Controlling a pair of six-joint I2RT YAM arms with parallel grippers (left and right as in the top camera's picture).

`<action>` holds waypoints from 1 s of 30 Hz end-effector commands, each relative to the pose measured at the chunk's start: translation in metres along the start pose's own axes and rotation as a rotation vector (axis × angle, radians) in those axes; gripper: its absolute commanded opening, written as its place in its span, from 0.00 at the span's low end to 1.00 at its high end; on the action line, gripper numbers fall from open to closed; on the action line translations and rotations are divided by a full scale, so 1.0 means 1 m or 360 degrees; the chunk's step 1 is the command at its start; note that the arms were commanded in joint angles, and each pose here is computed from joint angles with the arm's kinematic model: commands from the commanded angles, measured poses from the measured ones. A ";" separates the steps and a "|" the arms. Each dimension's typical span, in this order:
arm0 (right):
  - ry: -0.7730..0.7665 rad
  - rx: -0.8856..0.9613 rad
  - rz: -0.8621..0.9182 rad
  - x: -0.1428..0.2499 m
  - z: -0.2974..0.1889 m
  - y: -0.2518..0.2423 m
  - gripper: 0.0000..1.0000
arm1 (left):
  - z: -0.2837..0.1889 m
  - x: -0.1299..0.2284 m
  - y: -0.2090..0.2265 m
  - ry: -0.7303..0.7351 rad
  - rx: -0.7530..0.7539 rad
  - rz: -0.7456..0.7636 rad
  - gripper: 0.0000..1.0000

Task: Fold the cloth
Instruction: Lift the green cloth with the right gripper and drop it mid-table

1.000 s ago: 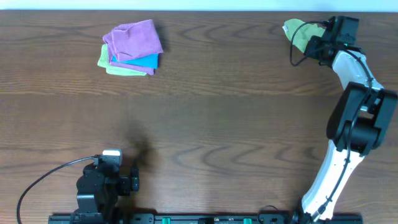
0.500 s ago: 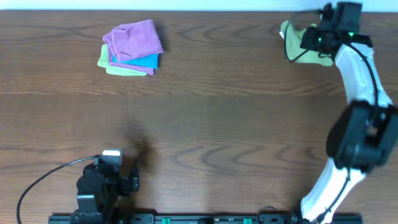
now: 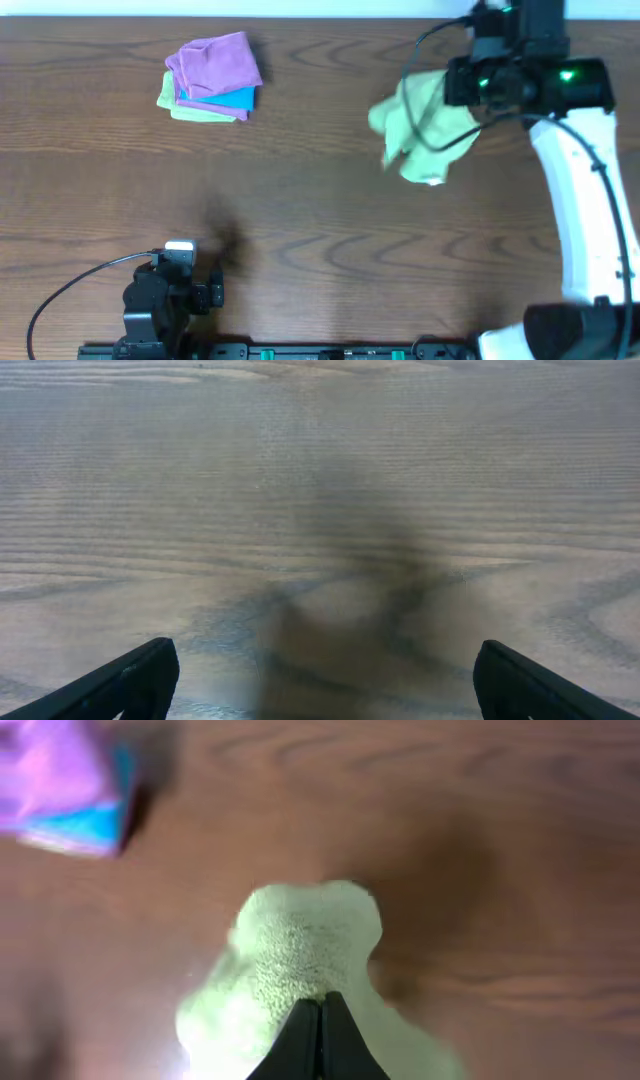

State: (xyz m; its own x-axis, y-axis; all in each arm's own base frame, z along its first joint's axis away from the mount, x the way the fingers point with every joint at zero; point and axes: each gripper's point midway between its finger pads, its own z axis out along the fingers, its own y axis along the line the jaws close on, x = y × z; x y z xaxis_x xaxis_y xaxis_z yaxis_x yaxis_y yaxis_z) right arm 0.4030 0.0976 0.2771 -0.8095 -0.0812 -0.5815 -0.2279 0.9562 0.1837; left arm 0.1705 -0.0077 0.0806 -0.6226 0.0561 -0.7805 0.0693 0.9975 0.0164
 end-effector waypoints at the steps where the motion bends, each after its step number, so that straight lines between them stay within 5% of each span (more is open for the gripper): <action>1: -0.0014 -0.0103 -0.0145 0.009 -0.022 0.042 0.01 | 0.002 0.018 0.003 0.0103 -0.0032 0.0065 0.95; 9: 0.0112 -0.0385 -0.0444 0.048 -0.029 0.140 0.01 | 0.002 0.018 0.003 0.0103 -0.0033 0.0065 0.95; 15: 0.0184 -0.0434 -0.0494 0.066 -0.031 0.160 0.01 | 0.002 0.018 0.003 0.0103 -0.0033 0.0065 0.95; 24: 0.0199 -0.0114 -0.0463 0.046 0.030 0.112 0.01 | 0.002 0.018 0.003 0.0103 -0.0033 0.0065 0.95; 27: 0.0150 0.0435 -0.0394 0.019 0.076 0.032 0.01 | 0.002 0.018 0.003 0.0103 -0.0032 0.0065 0.95; 28: 0.0086 0.0702 -0.0308 0.003 0.086 -0.011 0.23 | 0.002 0.018 0.003 0.0103 -0.0033 0.0065 0.95; 29: 0.0039 0.0826 -0.0249 -0.008 0.091 -0.038 0.92 | 0.002 0.018 0.003 0.0103 -0.0033 0.0065 0.95; 30: 0.0017 0.0875 -0.0203 -0.013 0.095 -0.055 0.99 | 0.002 0.018 0.003 0.0103 -0.0033 0.0065 0.95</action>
State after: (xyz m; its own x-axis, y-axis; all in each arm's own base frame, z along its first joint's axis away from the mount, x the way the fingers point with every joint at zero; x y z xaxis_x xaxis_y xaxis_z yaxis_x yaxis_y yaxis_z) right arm 0.4485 0.1581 0.2109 -0.7706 -0.2791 -0.5729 -0.2658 0.9578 -0.1091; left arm 0.1705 -0.0077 0.0806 -0.6226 0.0561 -0.7805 0.0693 0.9975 0.0164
